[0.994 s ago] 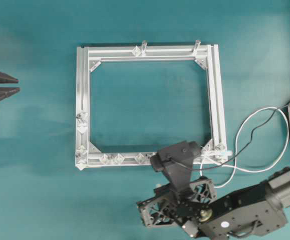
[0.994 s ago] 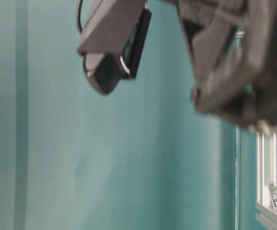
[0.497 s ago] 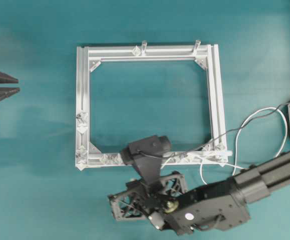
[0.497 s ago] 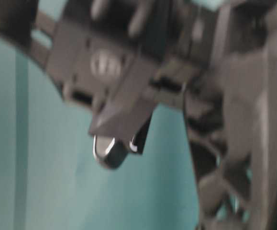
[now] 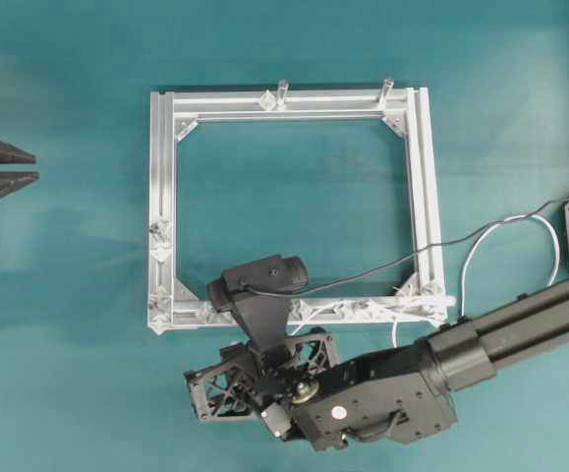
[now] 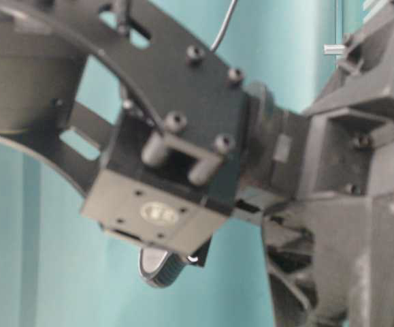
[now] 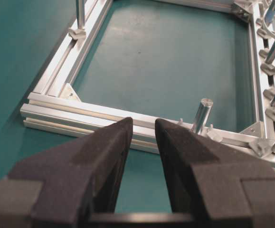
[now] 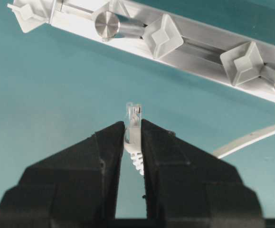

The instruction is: Move the cable alternately left and right between 8 closely spaced pins so it hooks onto each one.

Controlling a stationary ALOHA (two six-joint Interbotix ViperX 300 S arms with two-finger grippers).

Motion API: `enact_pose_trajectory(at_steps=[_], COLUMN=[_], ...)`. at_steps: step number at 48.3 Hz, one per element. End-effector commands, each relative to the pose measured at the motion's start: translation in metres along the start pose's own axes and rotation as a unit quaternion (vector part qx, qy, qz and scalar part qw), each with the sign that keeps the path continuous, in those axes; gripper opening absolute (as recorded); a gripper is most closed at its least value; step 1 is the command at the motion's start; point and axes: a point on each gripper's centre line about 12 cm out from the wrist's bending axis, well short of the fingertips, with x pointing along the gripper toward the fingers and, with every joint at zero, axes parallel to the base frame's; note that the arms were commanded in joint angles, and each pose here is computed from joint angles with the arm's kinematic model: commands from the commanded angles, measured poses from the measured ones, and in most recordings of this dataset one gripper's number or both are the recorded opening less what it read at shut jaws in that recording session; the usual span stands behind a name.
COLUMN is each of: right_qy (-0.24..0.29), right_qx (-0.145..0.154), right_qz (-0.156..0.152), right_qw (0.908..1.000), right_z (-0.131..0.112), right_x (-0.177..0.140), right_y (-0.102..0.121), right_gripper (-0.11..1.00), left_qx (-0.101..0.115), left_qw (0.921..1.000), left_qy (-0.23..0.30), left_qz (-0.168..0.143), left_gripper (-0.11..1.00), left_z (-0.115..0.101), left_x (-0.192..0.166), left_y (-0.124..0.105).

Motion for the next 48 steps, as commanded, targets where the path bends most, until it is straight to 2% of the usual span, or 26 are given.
enact_pose_trajectory(at_steps=[1, 10, 27, 48], right_qy=[-0.002, -0.017, -0.028, -0.028], right_qx=[0.007, 0.009, -0.012, -0.01], right_qz=[0.014, -0.01, -0.023, -0.028], right_qw=[0.9999, 0.9998, 0.9993, 0.9991], right_z=[0.008, 0.02, 0.045, 0.05], right_x=[-0.015, -0.011, -0.003, 0.0], right_y=[0.009, 0.005, 0.006, 0.005], right_gripper=[0.15, 0.15, 0.15, 0.15], left_qx=[0.0, 0.0, 0.0, 0.0], left_qw=[0.9999, 0.9999, 0.9999, 0.9999], left_qy=[-0.011, -0.011, -0.011, -0.011], left_qz=[0.002, 0.002, 0.002, 0.002], left_gripper=[0.37, 0.38, 0.38, 0.38], left_z=[0.01, 0.01, 0.01, 0.01], left_x=[-0.001, -0.001, -0.001, -0.001], left_y=[0.0, 0.0, 0.0, 0.0])
